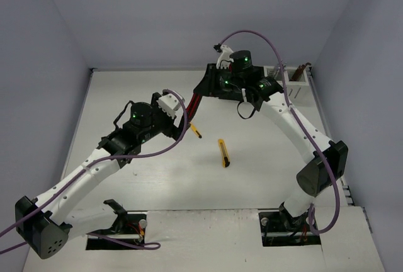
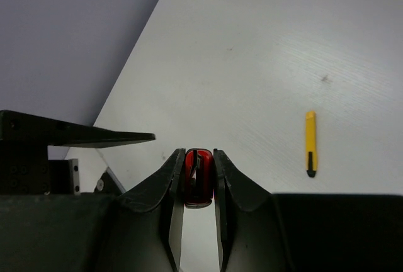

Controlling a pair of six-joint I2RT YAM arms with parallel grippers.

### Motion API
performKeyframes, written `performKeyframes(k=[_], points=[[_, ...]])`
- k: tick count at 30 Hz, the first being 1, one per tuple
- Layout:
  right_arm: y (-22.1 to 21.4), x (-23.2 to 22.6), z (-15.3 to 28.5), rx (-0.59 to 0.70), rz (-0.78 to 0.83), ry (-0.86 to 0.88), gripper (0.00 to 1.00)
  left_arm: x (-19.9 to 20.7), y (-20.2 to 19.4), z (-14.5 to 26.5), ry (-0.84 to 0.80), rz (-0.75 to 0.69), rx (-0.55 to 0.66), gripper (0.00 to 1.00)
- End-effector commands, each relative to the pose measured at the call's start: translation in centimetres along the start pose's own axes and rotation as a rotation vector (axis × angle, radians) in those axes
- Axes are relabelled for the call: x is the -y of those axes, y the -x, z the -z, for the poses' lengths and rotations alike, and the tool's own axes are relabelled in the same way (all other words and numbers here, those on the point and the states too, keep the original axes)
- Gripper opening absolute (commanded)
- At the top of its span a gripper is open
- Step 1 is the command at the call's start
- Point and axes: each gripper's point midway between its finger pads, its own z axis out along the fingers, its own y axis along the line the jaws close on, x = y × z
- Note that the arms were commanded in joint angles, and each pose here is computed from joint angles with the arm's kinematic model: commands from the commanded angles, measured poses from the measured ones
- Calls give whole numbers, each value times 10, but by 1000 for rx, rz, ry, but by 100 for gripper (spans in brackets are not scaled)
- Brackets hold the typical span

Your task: Sort the tools into containers

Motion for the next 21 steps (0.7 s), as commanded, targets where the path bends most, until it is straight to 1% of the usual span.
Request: performKeyframes(k=[1, 4, 7, 8, 10, 11, 12, 14, 16, 20, 21], points=[[78, 17, 45, 250, 74, -97, 0, -31, 25, 6, 194, 92, 68, 85], [113, 63, 65, 354, 102, -269, 0, -46, 5, 9, 303, 167, -1, 85], [146, 108, 83, 442, 126, -446, 0, -49, -15, 13, 349, 222, -68, 85], [147, 120, 81, 443, 127, -491, 0, -49, -18, 14, 351, 235, -79, 85], [168, 141, 93, 491, 157, -593, 0, -49, -29, 17, 373, 268, -114, 85], [170, 160, 85, 481, 157, -643, 0, -49, -32, 19, 377, 272, -122, 85], [183, 163, 90, 507, 169, -662, 0, -50, -33, 21, 382, 274, -129, 85], [194, 179, 85, 514, 185, -699, 0, -51, -40, 26, 402, 272, -160, 85], [197, 202, 69, 492, 208, -740, 0, -53, -43, 31, 417, 270, -177, 85], [208, 220, 53, 494, 237, -766, 0, -56, -44, 36, 432, 259, -190, 85], [205, 228, 45, 479, 240, -775, 0, -57, -44, 38, 435, 256, -193, 85]])
